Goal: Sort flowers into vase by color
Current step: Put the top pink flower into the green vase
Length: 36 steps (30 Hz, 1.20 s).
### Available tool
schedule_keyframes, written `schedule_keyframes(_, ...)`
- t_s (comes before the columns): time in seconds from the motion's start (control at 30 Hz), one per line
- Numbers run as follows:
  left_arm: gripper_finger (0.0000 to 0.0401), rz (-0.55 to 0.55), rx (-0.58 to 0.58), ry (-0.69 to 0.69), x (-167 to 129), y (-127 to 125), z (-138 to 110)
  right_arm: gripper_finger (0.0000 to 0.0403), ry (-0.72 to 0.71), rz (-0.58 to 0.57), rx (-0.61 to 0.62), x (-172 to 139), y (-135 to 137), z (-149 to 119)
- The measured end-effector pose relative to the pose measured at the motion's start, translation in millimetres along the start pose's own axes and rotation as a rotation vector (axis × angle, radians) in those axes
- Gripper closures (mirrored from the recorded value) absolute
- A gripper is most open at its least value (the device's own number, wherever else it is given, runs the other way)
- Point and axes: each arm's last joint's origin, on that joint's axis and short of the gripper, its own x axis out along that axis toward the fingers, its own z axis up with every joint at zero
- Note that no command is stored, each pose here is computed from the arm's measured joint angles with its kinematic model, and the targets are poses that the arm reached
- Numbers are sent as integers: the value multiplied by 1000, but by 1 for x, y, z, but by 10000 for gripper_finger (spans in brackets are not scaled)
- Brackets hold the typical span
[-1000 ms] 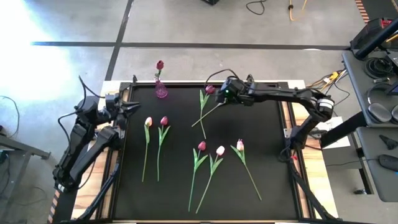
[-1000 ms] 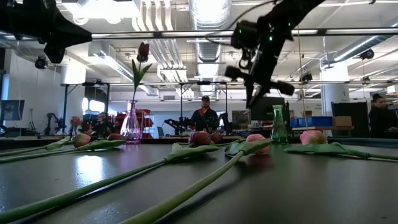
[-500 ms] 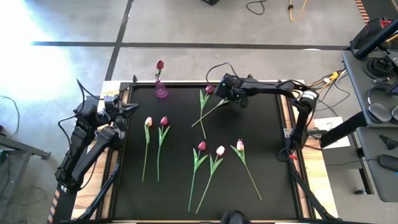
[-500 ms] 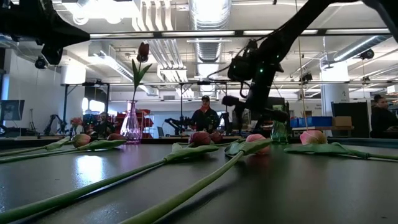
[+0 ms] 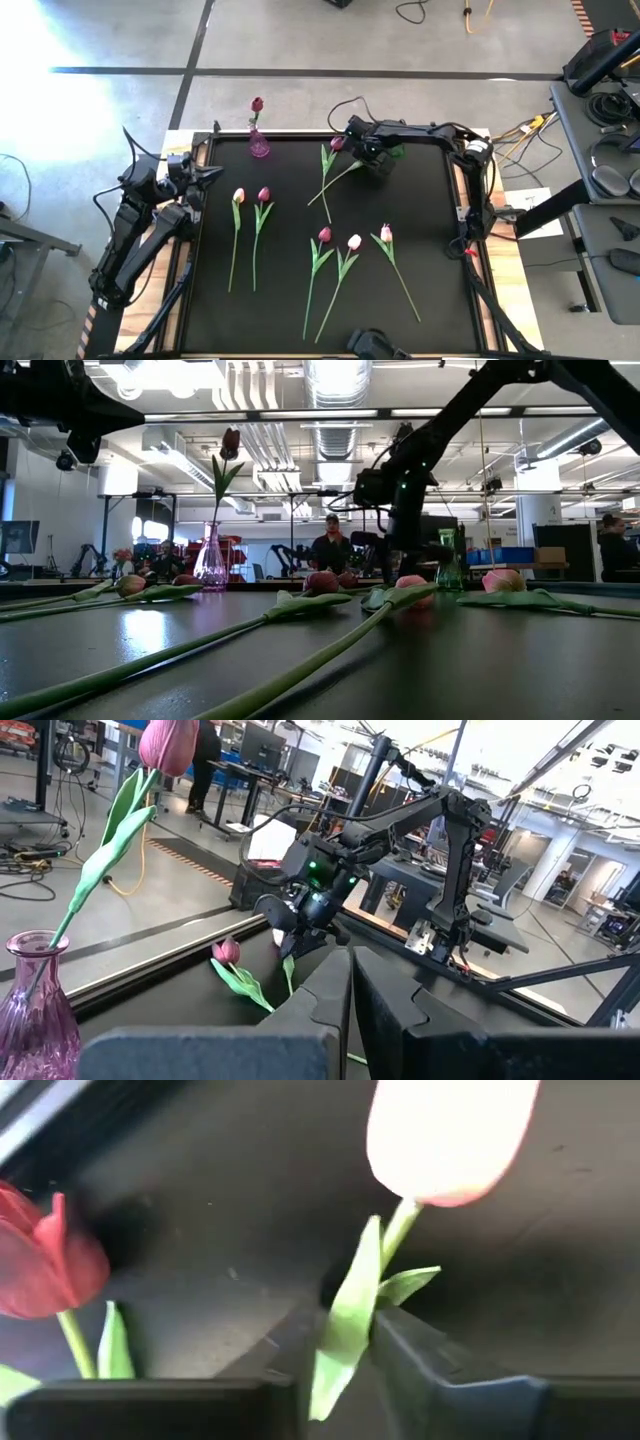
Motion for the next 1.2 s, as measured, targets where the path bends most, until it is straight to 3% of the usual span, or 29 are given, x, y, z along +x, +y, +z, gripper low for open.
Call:
schedule_keyframes(0.1, 400, 0, 0, 0, 0, 0, 0, 379, -22, 5, -56, -5, 1, 1)
schedule_keyframes(0.33, 400, -2, -7, -3, 0, 0, 1, 389, -137, 161, -305, -55, 16, 6)
schedule_keyframes(0.57, 400, -2, -15, -4, 0, -1, 1, 390, -412, 392, -566, -166, 19, 14)
schedule_keyframes(0.7, 400, -2, -32, -3, 0, 0, 1, 390, -677, 411, -668, -235, -5, 20)
schedule_keyframes(0.87, 400, -2, -41, -3, 0, 0, 1, 390, -939, 437, -720, -290, -33, 29)
schedule_keyframes(1.0, 400, 13, -43, -4, 0, 0, 1, 390, -1068, 409, -762, -308, -44, 36)
schedule_keyframes(1.2, 400, 46, -32, -16, 0, 1, 1, 391, -1179, 344, -829, -299, -43, 50)
